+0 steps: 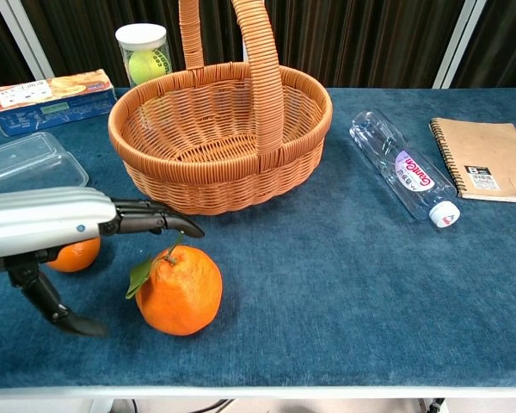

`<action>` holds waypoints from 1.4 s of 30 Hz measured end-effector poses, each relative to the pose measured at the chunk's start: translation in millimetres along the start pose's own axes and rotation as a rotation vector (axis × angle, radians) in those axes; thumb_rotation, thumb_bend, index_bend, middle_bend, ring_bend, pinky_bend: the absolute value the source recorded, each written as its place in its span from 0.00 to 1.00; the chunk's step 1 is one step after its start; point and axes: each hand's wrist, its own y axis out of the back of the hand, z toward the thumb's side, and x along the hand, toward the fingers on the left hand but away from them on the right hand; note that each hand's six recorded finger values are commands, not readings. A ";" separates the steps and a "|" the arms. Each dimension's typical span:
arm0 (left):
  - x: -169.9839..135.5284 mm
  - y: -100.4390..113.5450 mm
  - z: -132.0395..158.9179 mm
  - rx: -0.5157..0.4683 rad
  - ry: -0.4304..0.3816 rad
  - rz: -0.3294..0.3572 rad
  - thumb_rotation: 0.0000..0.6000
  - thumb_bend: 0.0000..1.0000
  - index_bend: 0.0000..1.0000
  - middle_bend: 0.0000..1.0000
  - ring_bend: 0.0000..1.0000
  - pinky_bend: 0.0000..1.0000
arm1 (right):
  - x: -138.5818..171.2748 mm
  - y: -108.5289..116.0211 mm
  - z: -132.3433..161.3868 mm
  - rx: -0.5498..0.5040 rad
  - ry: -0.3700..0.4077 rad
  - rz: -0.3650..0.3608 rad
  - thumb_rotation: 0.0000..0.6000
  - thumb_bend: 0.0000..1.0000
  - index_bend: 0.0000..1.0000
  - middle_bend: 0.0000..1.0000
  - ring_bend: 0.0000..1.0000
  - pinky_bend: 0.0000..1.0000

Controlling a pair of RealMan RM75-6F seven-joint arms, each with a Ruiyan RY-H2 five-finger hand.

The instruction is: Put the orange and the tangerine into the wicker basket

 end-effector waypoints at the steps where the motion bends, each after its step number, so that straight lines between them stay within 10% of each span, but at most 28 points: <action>1: 1.7 -1.3 0.7 -0.006 -0.004 -0.007 1.00 0.13 0.10 0.13 0.07 0.19 | -0.2 -0.4 -0.5 0.001 -0.001 0.001 1.00 0.30 0.00 0.00 0.00 0.00; 42: 15.9 11.3 8.4 -0.029 -0.042 0.031 1.00 0.22 0.34 0.41 0.11 0.20 | 2.8 1.2 -4.6 0.029 -0.010 -0.011 1.00 0.32 0.00 0.00 0.00 0.00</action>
